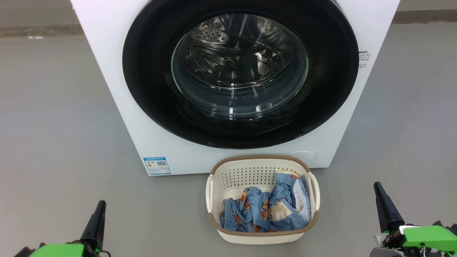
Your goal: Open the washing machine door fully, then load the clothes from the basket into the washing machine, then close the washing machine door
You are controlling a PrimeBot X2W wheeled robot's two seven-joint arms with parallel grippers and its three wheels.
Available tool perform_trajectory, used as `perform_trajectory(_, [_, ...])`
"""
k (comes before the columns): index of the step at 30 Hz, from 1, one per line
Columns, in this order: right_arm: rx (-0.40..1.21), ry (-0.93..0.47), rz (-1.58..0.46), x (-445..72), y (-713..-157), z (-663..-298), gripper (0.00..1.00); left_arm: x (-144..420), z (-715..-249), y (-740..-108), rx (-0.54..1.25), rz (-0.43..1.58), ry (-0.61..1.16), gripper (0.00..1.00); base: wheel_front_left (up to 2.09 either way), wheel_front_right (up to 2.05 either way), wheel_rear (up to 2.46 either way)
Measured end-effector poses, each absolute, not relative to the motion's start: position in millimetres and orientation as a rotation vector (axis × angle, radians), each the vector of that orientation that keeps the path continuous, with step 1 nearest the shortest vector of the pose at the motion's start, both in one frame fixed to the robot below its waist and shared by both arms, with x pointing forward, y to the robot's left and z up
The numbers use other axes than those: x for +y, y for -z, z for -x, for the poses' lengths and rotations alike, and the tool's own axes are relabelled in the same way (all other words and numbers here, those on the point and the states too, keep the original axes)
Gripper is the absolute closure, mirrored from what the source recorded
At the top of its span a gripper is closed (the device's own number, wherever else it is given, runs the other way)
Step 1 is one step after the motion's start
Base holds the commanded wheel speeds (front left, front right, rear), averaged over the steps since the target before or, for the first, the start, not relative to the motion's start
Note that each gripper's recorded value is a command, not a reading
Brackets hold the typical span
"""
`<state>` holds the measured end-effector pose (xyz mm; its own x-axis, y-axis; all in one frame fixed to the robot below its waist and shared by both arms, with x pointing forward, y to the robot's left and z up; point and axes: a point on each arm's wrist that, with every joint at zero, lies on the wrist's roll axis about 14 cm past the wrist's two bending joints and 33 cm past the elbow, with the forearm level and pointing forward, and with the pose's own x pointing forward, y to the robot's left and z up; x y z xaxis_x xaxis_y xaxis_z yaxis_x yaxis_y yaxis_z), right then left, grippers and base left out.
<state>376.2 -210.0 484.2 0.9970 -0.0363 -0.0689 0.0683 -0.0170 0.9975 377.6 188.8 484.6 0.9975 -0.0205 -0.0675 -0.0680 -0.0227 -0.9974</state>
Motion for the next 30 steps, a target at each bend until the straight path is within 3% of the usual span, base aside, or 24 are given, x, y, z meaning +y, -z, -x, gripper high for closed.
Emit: perform_trajectory(30, [0.025, 0.084, -1.588, -209.6, -484.1, -376.2, 1.00, 187.6, -377.5, -484.5, 0.075, 1.589, -0.033, 1.00, 0.00, 0.00, 0.00])
